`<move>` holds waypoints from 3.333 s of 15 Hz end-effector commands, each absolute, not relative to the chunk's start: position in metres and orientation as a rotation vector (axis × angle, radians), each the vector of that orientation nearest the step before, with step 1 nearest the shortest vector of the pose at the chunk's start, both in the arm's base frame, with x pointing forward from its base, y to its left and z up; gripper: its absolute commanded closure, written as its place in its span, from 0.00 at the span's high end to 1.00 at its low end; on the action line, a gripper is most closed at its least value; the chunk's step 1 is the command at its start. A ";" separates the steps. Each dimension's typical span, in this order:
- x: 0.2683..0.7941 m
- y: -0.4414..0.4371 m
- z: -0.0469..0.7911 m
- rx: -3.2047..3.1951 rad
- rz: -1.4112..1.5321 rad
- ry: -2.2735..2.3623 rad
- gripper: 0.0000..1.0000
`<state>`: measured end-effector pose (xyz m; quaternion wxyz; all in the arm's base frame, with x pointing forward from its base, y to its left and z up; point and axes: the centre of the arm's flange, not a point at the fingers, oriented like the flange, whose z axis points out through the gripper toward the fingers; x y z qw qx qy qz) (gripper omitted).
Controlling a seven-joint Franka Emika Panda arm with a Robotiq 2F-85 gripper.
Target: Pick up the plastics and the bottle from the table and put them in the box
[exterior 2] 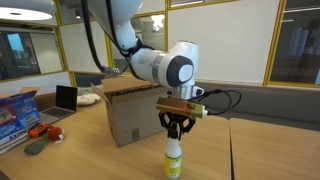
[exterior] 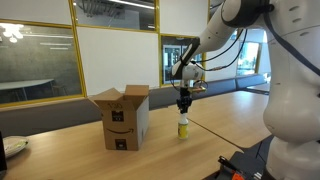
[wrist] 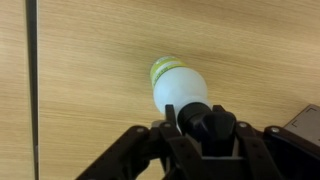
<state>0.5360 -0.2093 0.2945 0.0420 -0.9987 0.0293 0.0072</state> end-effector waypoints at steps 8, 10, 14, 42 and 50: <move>0.556 -0.205 0.377 -3.197 -0.049 0.070 0.16; 0.564 -0.199 0.407 -3.235 -0.091 0.065 0.16; 0.587 -0.180 0.476 -3.310 -0.213 0.053 0.16; 0.672 0.052 0.659 -3.338 -0.844 -0.482 0.16; 0.668 0.035 0.601 -3.094 -0.738 -0.288 0.15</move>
